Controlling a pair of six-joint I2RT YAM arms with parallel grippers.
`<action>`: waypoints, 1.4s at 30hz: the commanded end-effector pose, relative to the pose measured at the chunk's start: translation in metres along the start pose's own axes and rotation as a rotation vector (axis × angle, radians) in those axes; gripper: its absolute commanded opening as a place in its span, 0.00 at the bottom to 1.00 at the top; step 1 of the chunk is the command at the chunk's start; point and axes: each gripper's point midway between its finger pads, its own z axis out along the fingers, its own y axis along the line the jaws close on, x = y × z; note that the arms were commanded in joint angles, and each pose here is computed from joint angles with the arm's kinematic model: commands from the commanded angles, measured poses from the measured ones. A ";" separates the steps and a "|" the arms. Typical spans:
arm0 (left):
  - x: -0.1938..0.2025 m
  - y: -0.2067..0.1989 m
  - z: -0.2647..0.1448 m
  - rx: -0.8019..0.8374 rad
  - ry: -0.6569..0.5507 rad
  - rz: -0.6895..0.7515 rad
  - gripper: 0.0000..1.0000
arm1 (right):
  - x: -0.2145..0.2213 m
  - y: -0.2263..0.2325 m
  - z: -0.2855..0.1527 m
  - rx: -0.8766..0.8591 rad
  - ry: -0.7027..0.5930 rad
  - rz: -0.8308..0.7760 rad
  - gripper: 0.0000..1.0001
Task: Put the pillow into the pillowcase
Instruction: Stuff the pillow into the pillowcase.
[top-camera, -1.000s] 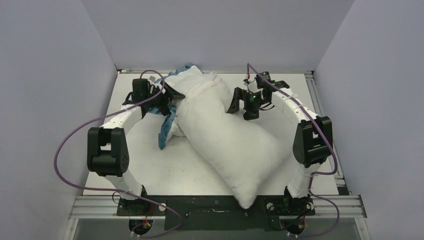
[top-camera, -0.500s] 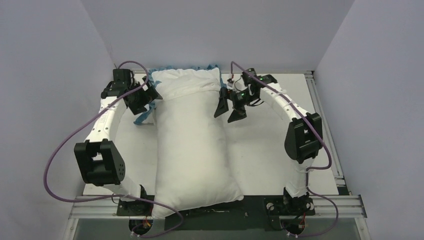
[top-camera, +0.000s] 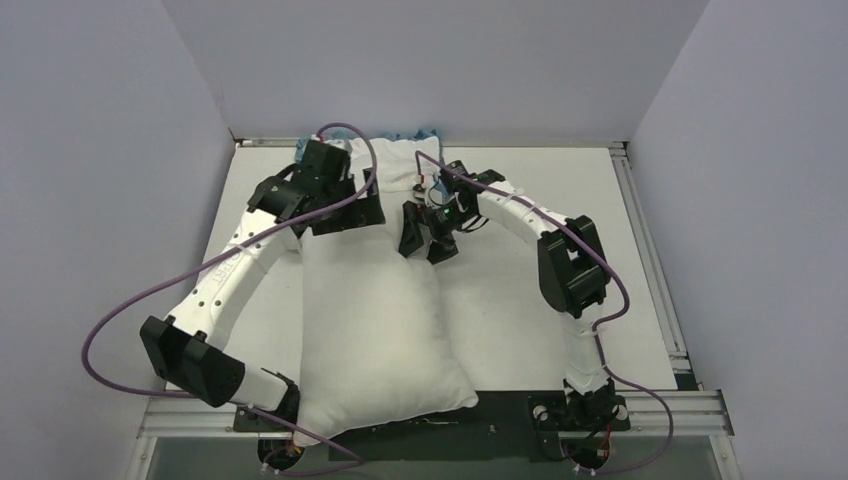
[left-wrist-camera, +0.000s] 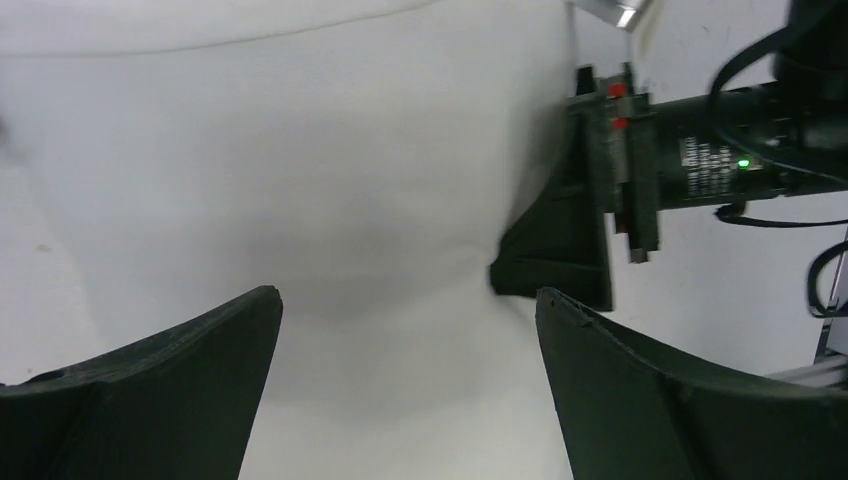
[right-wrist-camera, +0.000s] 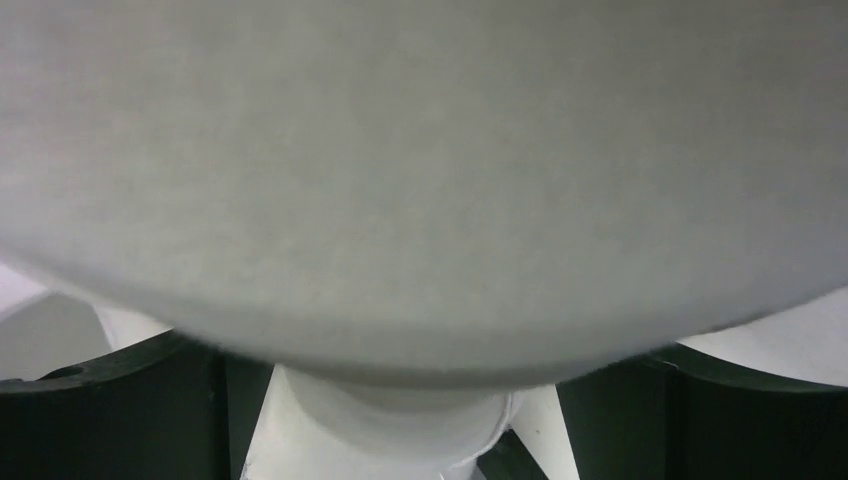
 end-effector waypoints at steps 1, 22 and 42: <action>-0.002 -0.031 -0.007 -0.007 -0.021 0.022 0.96 | 0.012 0.072 0.008 -0.204 0.039 -0.179 0.93; 0.088 -0.037 0.073 -0.346 0.288 0.406 0.97 | -0.108 -0.101 -0.085 0.106 -0.549 0.115 0.91; 0.085 -0.017 0.064 -0.215 0.297 0.237 0.00 | -0.160 -0.073 0.021 -0.015 -0.536 -0.019 0.05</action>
